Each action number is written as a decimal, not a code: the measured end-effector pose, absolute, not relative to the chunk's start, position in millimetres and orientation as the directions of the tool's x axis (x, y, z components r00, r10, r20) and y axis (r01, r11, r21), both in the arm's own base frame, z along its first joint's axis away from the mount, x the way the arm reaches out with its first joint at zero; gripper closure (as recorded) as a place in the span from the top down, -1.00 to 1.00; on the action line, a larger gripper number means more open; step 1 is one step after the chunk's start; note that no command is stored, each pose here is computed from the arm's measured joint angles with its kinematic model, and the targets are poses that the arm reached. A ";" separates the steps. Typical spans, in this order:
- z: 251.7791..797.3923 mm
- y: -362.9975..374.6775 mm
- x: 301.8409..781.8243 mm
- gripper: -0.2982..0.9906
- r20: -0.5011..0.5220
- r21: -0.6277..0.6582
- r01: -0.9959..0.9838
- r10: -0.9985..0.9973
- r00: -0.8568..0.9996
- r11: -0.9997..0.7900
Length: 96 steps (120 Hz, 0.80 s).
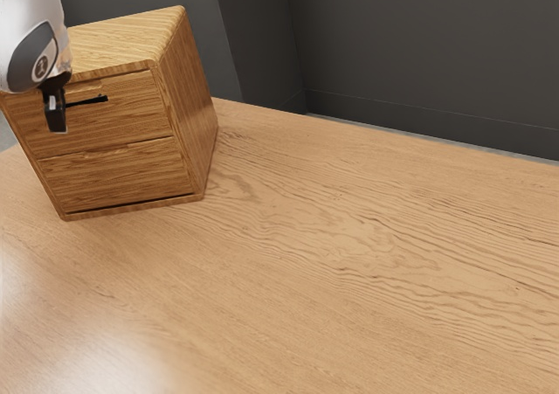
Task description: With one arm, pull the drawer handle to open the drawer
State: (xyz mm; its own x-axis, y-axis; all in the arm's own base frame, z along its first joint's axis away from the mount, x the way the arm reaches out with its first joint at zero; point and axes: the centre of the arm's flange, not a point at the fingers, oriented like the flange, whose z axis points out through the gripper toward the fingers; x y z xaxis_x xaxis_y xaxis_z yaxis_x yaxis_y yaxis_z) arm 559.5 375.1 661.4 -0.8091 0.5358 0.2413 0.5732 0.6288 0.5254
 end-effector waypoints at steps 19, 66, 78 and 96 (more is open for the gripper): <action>654.6 366.9 570.1 0.54 0.236 0.523 0.584 0.553 -0.799 0.621; 618.3 355.6 595.4 0.53 0.209 0.475 0.601 0.582 -0.786 0.643; 613.4 356.4 595.0 0.54 0.188 0.459 0.591 0.578 -0.794 0.663; 607.4 343.5 586.1 0.53 0.144 0.422 0.573 0.572 -0.808 0.703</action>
